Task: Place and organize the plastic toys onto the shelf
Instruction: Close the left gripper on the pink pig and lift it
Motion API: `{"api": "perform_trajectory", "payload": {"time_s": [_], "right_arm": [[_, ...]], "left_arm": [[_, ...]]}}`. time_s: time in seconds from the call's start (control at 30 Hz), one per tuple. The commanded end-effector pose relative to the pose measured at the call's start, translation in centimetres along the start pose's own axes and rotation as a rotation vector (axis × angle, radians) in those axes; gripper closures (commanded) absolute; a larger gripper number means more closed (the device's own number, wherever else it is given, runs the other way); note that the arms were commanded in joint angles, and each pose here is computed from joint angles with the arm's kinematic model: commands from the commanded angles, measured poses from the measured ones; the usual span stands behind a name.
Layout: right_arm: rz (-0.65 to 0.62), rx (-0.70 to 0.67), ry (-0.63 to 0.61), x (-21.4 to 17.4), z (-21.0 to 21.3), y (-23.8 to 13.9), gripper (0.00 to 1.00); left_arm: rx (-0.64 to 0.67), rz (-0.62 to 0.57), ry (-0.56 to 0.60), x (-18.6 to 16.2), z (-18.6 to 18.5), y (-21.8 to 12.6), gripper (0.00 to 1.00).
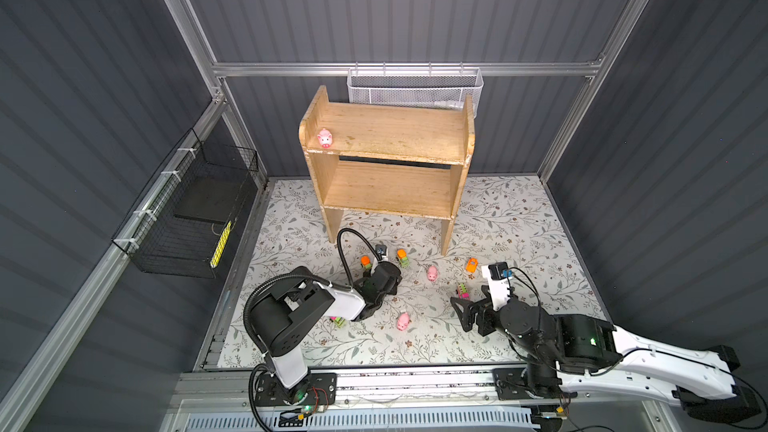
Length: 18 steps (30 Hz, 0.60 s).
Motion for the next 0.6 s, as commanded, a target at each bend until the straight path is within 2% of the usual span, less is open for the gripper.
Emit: {"api": "perform_trajectory", "payload": {"time_s": [0.0,0.57], "right_arm": [[-0.002,0.005,0.013,0.1,-0.2,-0.3,0.01],[-0.013,0.034,0.024,0.5,0.2,-0.5,0.01]], "left_arm": [[0.094,0.188,0.078,-3.8,2.1,-0.2,0.71],[0.078,0.202,0.071,-0.5,0.4,-3.5,0.71]]}}
Point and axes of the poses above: each gripper's point midway between its finger pads, its own y axis out along the fingers, its own z axis along the line the jaws close on, x = y × z, the point moved 6 cm from there along -y, back along the fingers, and after that the axes turned 13 degrees about -y, right-handed, at the moved point
